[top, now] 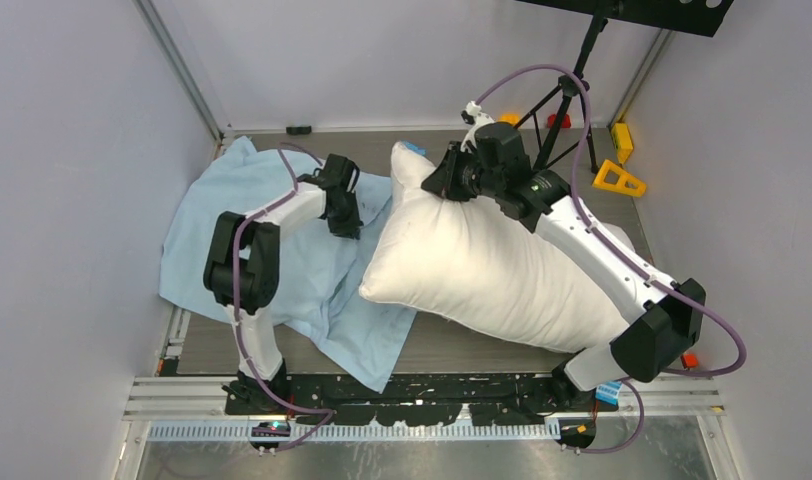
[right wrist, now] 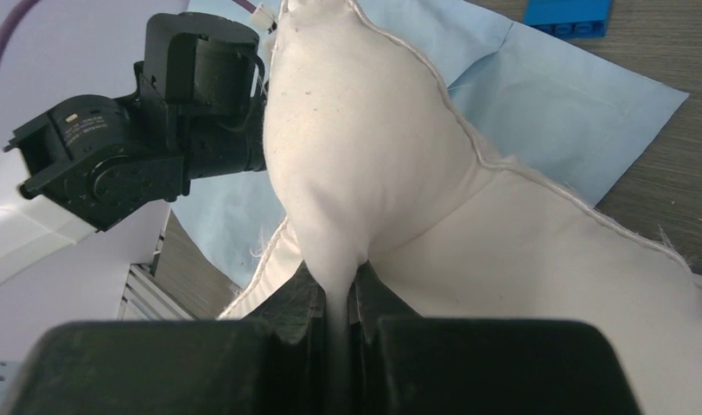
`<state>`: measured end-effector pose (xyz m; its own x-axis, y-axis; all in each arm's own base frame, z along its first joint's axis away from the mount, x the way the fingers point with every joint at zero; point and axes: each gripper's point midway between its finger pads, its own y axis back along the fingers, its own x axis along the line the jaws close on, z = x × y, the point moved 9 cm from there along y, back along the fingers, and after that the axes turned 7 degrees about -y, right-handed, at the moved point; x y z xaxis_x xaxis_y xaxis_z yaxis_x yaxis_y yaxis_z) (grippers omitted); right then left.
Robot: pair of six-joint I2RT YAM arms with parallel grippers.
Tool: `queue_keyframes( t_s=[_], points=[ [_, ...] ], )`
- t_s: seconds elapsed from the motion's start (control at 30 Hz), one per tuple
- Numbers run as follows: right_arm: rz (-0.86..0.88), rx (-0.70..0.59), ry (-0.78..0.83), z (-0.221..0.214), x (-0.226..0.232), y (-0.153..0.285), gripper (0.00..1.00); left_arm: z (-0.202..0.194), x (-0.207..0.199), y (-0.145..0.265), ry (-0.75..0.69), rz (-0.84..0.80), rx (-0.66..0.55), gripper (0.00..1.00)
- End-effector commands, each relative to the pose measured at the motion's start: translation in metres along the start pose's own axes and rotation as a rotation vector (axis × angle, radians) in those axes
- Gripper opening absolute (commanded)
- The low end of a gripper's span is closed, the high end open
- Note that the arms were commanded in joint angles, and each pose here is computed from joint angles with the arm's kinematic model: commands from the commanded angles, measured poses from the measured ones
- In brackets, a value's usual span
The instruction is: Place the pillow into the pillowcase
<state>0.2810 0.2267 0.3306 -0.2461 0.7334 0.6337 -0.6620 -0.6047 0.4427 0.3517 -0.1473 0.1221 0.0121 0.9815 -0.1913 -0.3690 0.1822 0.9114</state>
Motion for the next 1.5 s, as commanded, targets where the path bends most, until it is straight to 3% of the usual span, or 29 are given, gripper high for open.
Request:
queue_keyframes(
  t_s=[0.0, 0.2, 0.33, 0.47, 0.7, 0.9, 1.13, 1.3, 1.47],
  points=[
    [0.202, -0.040, 0.048, 0.014, 0.048, 0.005, 0.00, 0.027, -0.002, 0.054, -0.044, 0.043, -0.151, 0.08],
    [0.212, 0.026, 0.061, -0.005, 0.056, -0.026, 0.00, 0.031, 0.005, 0.075, -0.062, 0.055, -0.193, 0.21],
    [0.191, 0.036, 0.053, -0.011, 0.049, -0.033, 0.00, 0.028, 0.007, 0.066, -0.055, 0.035, -0.163, 0.16],
    [0.196, 0.075, 0.045, -0.019, 0.045, -0.037, 0.00, 0.029, 0.006, 0.068, -0.048, 0.023, -0.171, 0.00],
    [0.276, 0.059, 0.108, -0.016, 0.087, -0.037, 0.00, 0.035, 0.011, 0.096, -0.027, 0.067, -0.227, 0.00],
    [0.296, 0.036, 0.103, -0.013, 0.090, -0.048, 0.00, 0.028, 0.020, 0.110, 0.006, 0.026, -0.269, 0.00],
    [0.194, -0.101, 0.026, 0.029, 0.046, -0.002, 0.00, 0.013, 0.011, 0.080, 0.014, -0.107, -0.175, 0.41],
    [0.160, -0.122, 0.000, 0.040, 0.024, 0.014, 0.00, 0.009, 0.003, 0.064, 0.002, -0.151, -0.152, 0.54],
    [0.151, -0.112, -0.009, 0.037, 0.018, 0.014, 0.00, 0.015, 0.003, 0.044, 0.004, -0.117, -0.137, 0.54]
  ],
)
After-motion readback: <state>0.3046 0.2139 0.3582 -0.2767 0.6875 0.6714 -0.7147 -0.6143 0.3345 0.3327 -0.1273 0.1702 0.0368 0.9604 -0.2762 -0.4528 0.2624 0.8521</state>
